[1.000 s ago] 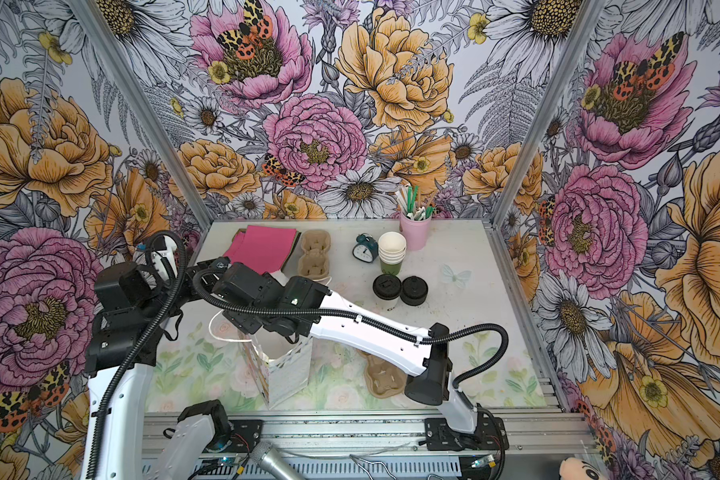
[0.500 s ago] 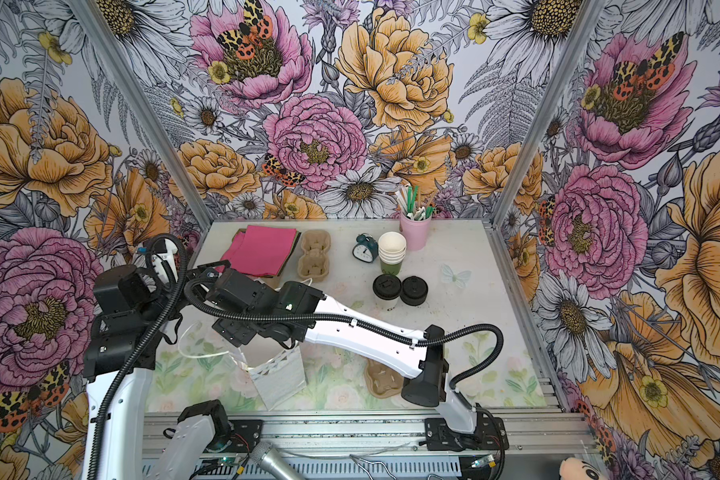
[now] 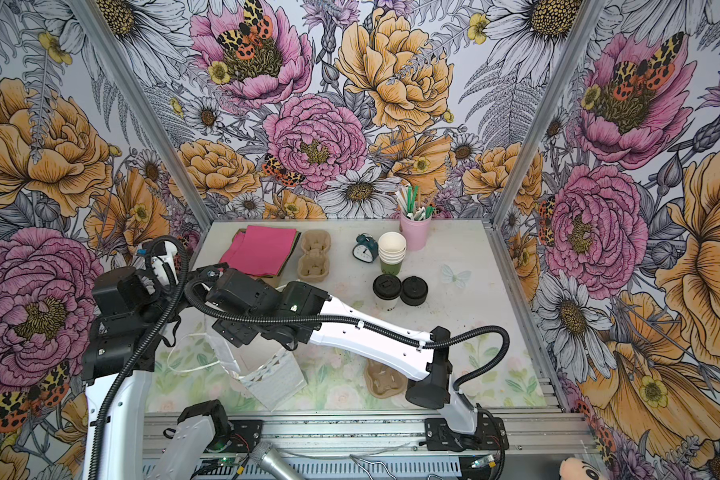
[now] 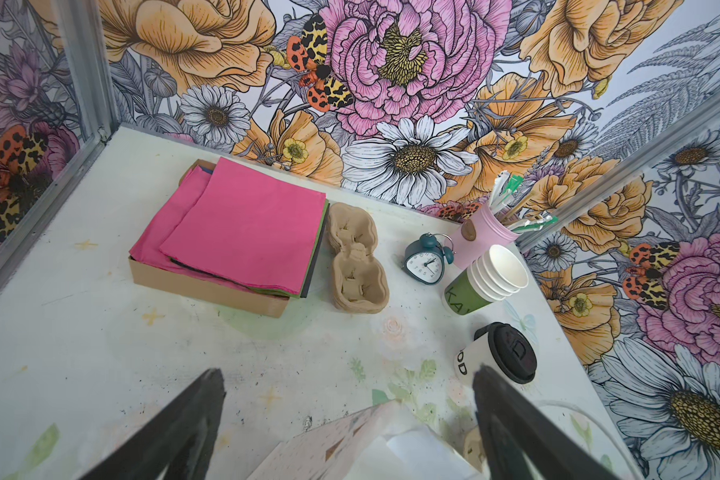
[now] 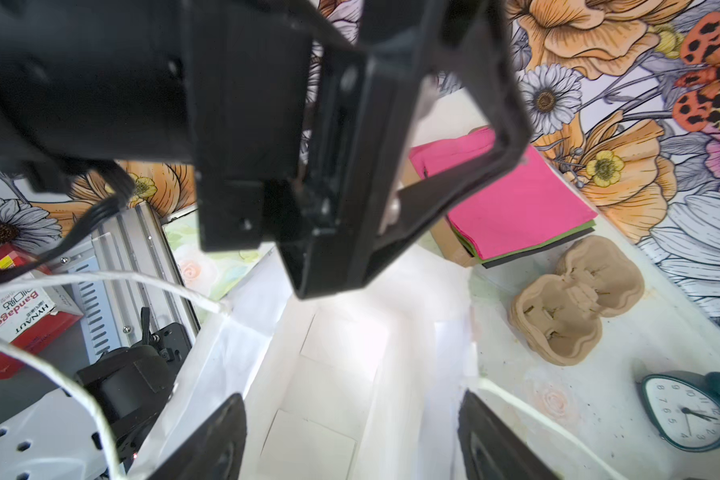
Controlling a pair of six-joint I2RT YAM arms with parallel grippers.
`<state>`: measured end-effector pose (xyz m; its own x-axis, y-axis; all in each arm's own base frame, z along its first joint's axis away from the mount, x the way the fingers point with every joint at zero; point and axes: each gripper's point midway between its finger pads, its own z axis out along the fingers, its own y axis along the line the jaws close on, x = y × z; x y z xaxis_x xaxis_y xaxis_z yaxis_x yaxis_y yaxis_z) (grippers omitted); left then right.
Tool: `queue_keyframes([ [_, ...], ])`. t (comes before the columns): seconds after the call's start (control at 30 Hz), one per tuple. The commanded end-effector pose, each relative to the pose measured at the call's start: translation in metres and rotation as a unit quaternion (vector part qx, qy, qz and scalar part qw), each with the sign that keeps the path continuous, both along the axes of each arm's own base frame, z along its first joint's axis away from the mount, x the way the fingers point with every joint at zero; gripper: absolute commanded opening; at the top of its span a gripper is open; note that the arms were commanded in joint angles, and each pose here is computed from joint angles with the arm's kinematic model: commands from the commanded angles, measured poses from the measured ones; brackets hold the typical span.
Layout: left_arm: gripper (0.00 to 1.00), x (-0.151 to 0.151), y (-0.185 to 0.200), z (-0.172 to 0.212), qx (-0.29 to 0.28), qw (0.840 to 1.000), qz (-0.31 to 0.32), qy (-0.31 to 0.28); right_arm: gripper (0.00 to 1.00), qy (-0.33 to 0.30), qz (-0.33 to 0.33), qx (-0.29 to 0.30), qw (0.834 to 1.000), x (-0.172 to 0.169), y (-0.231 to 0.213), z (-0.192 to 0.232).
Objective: Pack the takeout coffee
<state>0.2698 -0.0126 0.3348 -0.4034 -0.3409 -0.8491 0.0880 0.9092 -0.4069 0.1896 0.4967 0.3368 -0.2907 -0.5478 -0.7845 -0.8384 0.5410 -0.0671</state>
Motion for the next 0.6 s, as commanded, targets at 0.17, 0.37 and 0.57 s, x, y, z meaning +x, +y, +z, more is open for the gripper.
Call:
queue_keyframes([
  [0.17, 0.94, -0.002, 0.008, 0.004, 0.020, 1.000, 0.017, -0.004, 0.85, -0.022, -0.079, 0.042, 0.996, 0.016, -0.066, 0.049],
  [0.37, 0.94, -0.002, 0.008, 0.002, 0.019, 1.000, 0.018, -0.003, 0.86, 0.066, -0.081, 0.029, 0.994, 0.025, -0.067, 0.008],
  [0.57, 0.94, -0.001, 0.009, 0.000, 0.019, 1.000, 0.021, 0.000, 0.83, 0.096, -0.054, 0.009, 0.994, 0.024, -0.045, -0.015],
])
